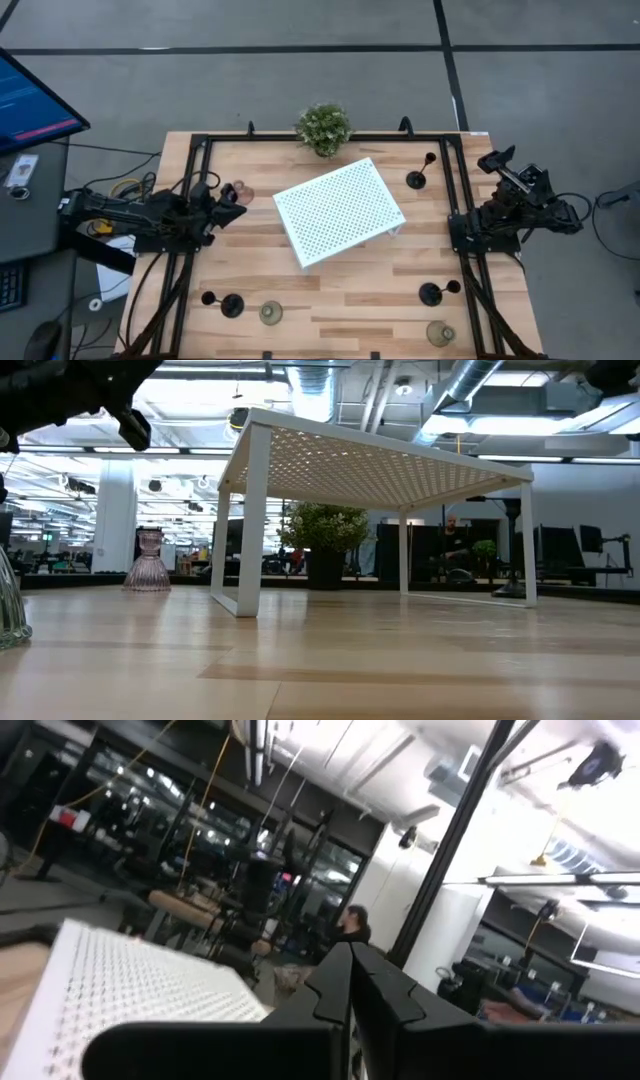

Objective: Pick & Place candle stick holders
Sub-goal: Put the top right black candle holder onto the shelf

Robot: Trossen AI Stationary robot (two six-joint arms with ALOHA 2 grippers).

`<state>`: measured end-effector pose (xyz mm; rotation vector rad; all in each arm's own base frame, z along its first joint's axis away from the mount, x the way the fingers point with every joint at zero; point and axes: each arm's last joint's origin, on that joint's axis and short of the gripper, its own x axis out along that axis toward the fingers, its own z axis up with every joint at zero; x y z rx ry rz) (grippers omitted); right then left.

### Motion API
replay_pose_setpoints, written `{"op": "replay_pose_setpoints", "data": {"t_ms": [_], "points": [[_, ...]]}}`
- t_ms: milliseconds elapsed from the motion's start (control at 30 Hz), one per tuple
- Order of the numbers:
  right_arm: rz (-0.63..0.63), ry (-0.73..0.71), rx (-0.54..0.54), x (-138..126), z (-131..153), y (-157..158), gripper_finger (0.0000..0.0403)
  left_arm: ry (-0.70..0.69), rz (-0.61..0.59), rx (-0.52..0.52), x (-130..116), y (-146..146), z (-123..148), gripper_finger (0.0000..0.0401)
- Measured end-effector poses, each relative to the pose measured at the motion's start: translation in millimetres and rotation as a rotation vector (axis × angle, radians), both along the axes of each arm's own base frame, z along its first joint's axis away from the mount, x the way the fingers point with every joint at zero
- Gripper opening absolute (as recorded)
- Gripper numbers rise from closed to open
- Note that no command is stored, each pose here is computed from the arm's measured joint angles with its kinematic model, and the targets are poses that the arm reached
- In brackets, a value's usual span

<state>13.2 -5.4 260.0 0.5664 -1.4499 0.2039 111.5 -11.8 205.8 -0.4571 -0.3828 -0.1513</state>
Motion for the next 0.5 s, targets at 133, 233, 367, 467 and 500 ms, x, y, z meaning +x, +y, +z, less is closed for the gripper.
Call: {"op": "replay_pose_setpoints", "data": {"t_ms": [133,233,367,467,500], "points": [[-0.001,0.0,0.002,0,0,0,0.0395,-0.102,0.021,-0.022,-4,1,9,0.001],[-0.043,0.005,0.017,0,0,-1,0.0395,-0.203,0.036,-0.044,-10,2,17,0.001],[-0.253,0.066,0.07,0,0,-3,0.0395,-0.291,0.036,-0.057,-15,3,24,0.001],[-0.288,0.093,0.132,0,-1,-5,0.0395,-0.318,0.042,-0.066,-16,3,26,0.001],[-0.277,0.093,0.162,0,-1,-6,0.0395,-0.322,0.048,-0.071,-17,4,27,0.001]]}}
